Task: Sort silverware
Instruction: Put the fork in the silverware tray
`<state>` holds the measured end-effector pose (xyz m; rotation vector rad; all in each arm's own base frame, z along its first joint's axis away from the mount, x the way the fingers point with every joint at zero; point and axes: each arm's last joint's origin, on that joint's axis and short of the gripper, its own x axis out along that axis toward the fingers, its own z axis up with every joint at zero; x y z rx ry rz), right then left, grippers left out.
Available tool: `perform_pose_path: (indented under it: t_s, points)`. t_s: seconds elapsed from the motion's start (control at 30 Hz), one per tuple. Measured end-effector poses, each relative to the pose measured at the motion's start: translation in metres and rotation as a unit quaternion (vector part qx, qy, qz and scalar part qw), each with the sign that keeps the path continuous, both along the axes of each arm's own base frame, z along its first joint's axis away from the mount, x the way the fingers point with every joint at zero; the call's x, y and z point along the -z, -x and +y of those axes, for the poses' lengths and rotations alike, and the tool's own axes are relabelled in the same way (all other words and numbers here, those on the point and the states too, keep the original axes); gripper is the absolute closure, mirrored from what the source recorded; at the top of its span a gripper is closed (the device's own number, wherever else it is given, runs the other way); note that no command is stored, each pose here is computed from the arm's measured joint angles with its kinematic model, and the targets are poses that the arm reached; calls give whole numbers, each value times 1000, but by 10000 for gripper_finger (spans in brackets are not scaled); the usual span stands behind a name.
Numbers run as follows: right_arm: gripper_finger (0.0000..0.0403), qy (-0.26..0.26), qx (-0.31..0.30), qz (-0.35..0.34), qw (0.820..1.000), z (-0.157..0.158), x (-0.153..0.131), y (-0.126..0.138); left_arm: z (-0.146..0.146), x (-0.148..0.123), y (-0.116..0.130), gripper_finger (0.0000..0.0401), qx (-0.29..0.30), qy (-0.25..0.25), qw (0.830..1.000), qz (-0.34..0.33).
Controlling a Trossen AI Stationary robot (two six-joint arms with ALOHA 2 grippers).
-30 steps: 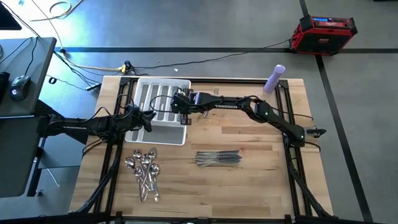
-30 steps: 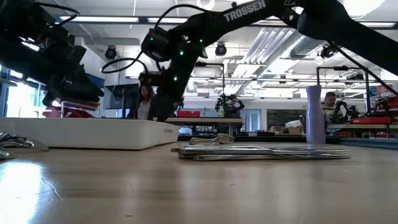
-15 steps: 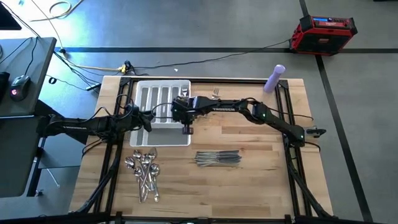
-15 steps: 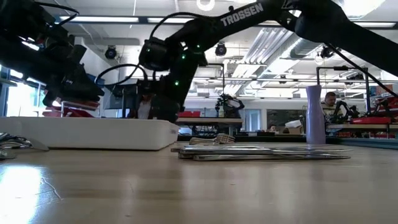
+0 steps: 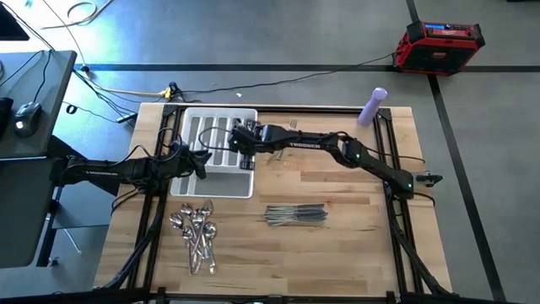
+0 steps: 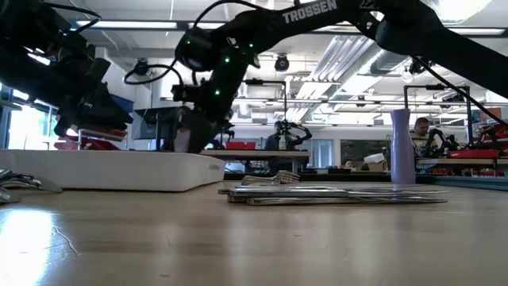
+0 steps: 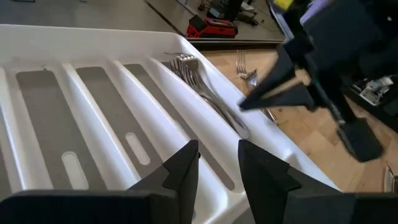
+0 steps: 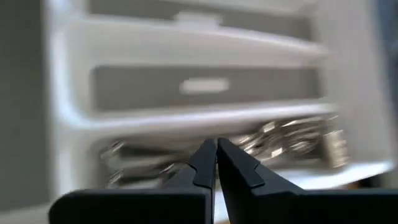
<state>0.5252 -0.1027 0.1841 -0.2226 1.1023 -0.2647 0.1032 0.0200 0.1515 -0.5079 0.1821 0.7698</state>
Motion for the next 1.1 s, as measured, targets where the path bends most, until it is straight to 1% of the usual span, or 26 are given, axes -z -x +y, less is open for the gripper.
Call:
perform_pose_path:
  t_s: [0.1, 0.17, 0.27, 0.5, 0.6, 0.67, 0.77, 0.8, 0.87, 0.93, 0.97, 1.03, 1.1]
  points:
    - [403, -36, 7, 27, 999, -5, 3, 7, 0, 0, 0, 304, 1, 0, 1000, 0]
    - [403, -49, 7, 40, 998, -7, 5, 10, 0, 0, 0, 304, 1, 0, 1000, -1]
    - [403, -48, 1, 43, 998, -7, 9, 9, 0, 0, 0, 304, 1, 0, 1000, -1]
    - [403, -43, -29, 56, 997, -4, 41, 0, 0, 0, 0, 304, 0, 1, 1000, -1]
    - [403, -40, -53, 57, 996, 0, 41, -2, 0, 0, 0, 304, 1, 1, 1000, -1]
    - [403, -40, -61, 39, 997, 1, 35, -4, 0, 0, 0, 304, 1, 1, 1000, -1]
    - [403, -38, -67, -15, 997, 1, 21, -11, 0, 0, 0, 304, 1, 1, 1000, 0]
    - [403, -28, -64, -32, 997, 0, 13, -12, 0, 0, 0, 304, 1, 1, 1000, -1]
    - [403, -4, -45, -64, 997, -2, -12, -10, 0, 0, 0, 304, 1, 1, 1000, 0]
    - [403, 9, -21, -91, 996, -8, -34, -6, 0, 0, 0, 304, 1, 1, 1000, 0]
    - [403, 10, -7, -104, 995, -13, -40, -5, 0, 0, 0, 304, 1, 1, 1000, 0]
    - [403, 2, 17, -100, 995, -21, -38, -2, 0, 0, 0, 304, 1, 1, 1000, 1]
    - [403, -12, 39, -78, 996, -30, -26, 2, 0, 0, 0, 304, 1, 1, 1000, 1]
